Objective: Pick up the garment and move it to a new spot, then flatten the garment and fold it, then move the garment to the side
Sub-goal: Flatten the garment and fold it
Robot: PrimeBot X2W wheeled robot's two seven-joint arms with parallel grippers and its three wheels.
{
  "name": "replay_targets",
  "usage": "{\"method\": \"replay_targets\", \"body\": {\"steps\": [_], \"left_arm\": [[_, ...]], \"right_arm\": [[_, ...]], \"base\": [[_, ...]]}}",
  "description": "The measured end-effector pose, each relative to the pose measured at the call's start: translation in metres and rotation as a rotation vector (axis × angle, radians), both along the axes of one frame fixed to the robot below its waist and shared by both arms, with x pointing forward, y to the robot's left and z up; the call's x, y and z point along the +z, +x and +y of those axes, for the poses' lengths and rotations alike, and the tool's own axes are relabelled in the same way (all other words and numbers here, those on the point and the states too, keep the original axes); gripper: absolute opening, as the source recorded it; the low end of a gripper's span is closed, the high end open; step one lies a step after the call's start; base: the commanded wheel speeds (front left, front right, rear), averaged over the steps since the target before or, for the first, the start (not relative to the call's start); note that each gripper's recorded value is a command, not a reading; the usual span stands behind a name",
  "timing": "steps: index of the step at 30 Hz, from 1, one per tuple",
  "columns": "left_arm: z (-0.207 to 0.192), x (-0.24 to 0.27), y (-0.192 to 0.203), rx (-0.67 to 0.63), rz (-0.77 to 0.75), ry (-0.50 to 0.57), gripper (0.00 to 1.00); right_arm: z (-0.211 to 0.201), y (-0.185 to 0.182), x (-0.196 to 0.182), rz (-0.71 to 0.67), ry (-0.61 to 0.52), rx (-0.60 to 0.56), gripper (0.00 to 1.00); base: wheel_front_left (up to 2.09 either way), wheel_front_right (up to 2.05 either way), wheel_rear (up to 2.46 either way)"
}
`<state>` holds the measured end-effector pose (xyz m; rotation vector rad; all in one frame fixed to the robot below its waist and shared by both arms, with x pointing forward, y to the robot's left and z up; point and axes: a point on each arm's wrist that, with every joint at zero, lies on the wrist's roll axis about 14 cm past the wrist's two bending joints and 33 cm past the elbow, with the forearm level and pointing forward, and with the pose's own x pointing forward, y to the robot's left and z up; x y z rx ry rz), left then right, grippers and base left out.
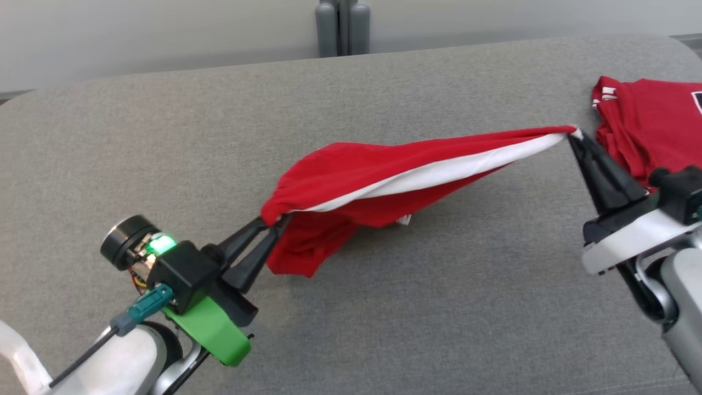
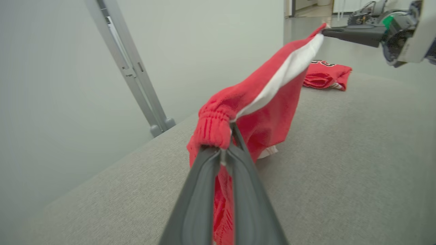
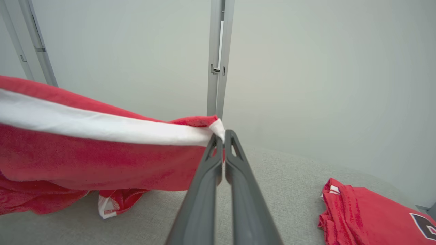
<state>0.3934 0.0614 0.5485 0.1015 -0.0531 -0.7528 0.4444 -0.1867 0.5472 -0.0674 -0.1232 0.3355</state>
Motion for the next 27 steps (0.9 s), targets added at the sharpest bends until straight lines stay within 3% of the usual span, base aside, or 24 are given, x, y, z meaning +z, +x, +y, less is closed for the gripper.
{"method": "replay_targets", "body": {"steps": [3,9,20,27], "left_arm": [[-0.028,0.04,-0.01,-0.161,-0.054,0.018,0.0],[-0.057,0.12,0.013,-0.296,-0.223,0.026,0.0],[-0.1,0.172,0.13,-0.281,-0.369,-0.001,0.0],[-0.122,0.194,0.2,-0.233,-0.659,0.035,0.0]], "right_arm": [[-0.021,-0.001,0.038,-0.087,-0.005,-0.023,0.0],[-0.05,0.017,0.109,-0.23,-0.077,-0.063,0.0],[-0.1,0.1,0.172,-0.359,-0.133,-0.221,0.0],[-0.118,0.145,0.193,-0.482,-0.177,-0.299,0.0]], "base": [[0.0,0.0,0.0],[0.0,0.0,0.0],[0.0,0.0,0.0],[0.0,0.0,0.0]]}}
